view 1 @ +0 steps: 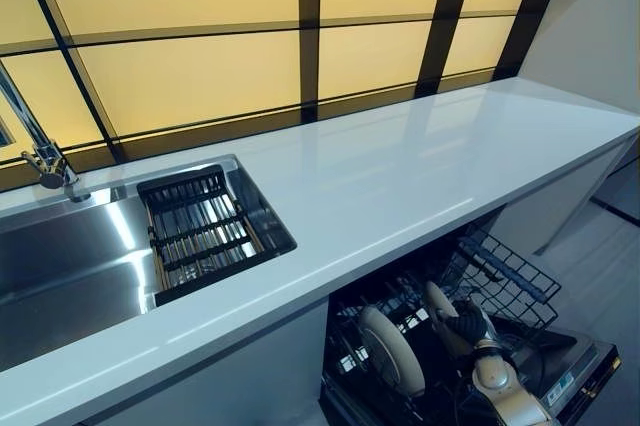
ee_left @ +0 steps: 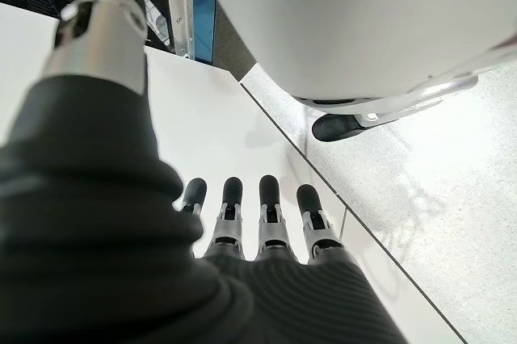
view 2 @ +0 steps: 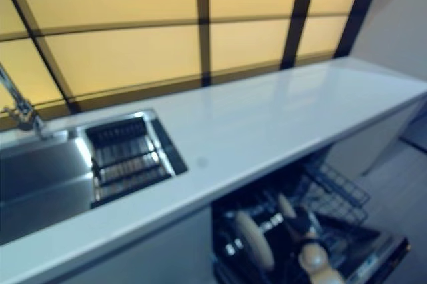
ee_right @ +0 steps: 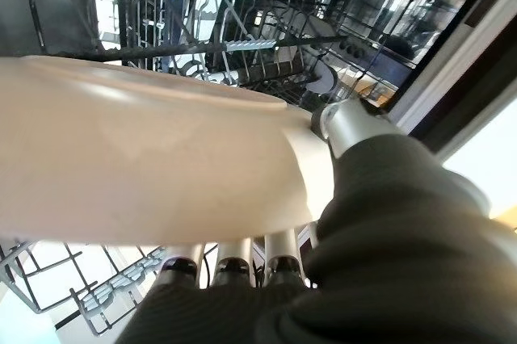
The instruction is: Take plates into dishwasher
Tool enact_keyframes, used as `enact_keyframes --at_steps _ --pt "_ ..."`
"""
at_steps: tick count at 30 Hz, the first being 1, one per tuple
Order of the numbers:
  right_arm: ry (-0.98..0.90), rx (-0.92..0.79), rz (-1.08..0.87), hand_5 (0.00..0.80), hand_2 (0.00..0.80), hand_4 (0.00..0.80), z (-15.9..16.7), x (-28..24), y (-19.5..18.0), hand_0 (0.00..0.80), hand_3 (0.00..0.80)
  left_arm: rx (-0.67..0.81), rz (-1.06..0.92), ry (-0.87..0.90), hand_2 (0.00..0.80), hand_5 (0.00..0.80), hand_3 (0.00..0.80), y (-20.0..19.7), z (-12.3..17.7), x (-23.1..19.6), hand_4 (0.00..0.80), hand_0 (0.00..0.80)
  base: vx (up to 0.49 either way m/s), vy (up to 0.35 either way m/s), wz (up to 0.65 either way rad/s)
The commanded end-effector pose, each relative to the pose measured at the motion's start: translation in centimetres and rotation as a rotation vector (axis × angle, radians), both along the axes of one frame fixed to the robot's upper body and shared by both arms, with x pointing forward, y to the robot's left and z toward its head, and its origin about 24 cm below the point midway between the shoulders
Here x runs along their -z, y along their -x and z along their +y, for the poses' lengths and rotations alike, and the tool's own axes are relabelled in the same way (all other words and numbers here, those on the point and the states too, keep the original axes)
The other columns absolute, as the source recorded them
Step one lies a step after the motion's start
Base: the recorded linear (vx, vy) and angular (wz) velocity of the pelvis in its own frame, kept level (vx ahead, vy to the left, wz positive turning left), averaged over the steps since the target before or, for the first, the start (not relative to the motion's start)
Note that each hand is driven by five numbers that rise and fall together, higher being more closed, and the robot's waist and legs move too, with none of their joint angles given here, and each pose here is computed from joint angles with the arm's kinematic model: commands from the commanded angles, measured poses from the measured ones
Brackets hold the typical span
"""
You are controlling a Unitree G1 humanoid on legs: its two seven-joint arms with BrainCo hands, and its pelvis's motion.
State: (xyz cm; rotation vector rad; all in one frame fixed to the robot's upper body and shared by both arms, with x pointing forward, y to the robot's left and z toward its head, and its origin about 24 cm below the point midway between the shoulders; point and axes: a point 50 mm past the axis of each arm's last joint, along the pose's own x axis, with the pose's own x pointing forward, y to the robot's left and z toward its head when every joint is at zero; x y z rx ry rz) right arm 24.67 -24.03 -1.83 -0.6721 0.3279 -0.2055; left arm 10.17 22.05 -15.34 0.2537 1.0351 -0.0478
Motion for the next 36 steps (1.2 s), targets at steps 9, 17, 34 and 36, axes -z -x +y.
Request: enact_keyframes --at_steps 9,17,34,36 --pt "0.087 -0.005 -0.073 0.800 0.800 0.800 -0.2 -1.7 -2.2 0.800 0.800 0.105 -0.044 -0.035 0.000 0.000 0.000 -2.5 -0.1 -0.6 0.000 0.000 0.000 0.000 0.00" --pt "0.123 -0.029 -0.026 0.800 0.800 0.800 -0.5 -1.2 -2.1 0.800 0.800 0.114 -0.041 -0.037 0.000 0.000 0.000 -2.6 0.1 -0.7 0.000 0.000 0.005 -0.006 0.03" --pt "0.279 -0.154 0.029 0.800 0.800 0.800 -2.6 -2.8 -2.9 0.800 0.800 0.144 -0.047 -0.055 0.000 0.000 0.000 -3.2 1.1 -1.2 0.000 0.000 0.001 -0.005 0.02" --pt "0.298 -0.183 0.026 0.800 0.800 0.800 -2.8 -3.4 -3.2 0.800 0.800 0.147 -0.048 -0.059 0.000 0.000 0.000 -3.4 1.3 -1.3 0.000 0.000 0.000 0.000 0.00"
